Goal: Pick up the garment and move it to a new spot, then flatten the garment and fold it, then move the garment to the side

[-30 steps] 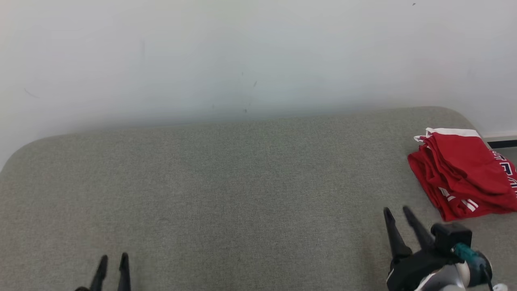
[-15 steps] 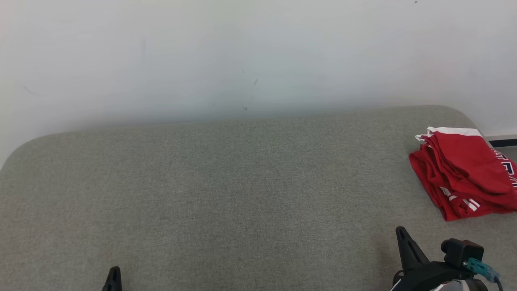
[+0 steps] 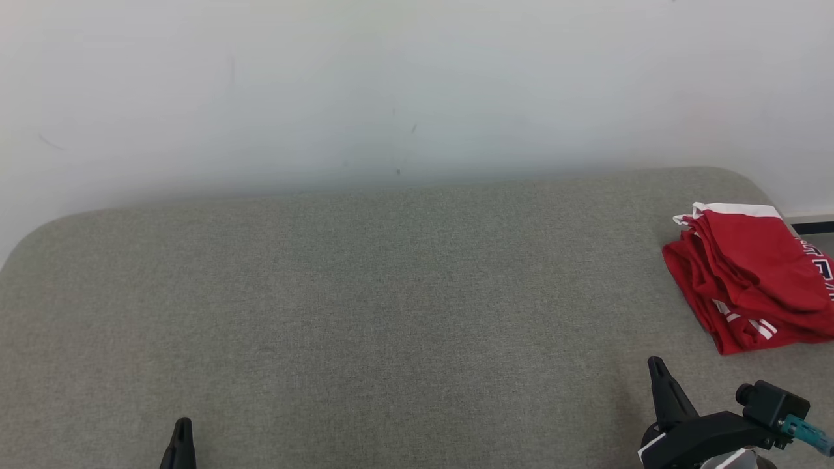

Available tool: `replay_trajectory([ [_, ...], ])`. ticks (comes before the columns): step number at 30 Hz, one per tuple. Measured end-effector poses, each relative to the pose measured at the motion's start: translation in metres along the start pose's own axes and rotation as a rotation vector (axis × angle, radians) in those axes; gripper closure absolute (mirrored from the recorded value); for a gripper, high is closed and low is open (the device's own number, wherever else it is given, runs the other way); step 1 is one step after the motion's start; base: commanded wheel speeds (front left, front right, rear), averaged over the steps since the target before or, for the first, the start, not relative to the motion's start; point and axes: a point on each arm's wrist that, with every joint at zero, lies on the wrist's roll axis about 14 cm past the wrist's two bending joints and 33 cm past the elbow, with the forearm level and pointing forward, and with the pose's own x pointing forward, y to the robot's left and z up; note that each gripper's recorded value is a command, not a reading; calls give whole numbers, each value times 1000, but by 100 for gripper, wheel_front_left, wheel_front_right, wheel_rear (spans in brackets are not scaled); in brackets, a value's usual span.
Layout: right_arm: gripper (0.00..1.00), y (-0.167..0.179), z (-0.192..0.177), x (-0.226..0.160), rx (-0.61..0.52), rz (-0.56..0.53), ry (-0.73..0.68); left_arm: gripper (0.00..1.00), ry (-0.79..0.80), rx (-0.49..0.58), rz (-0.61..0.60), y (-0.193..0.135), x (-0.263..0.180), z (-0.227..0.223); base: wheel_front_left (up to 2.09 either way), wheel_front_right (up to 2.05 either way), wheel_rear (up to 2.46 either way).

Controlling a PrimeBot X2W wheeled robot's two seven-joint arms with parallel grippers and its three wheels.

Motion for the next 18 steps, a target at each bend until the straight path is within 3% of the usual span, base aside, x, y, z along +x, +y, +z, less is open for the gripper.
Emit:
replay_trajectory([
  [18, 100, 1, 9, 3, 248, -3, -28, 100, 2, -245, 3, -5, 9, 6, 0, 0, 0],
])
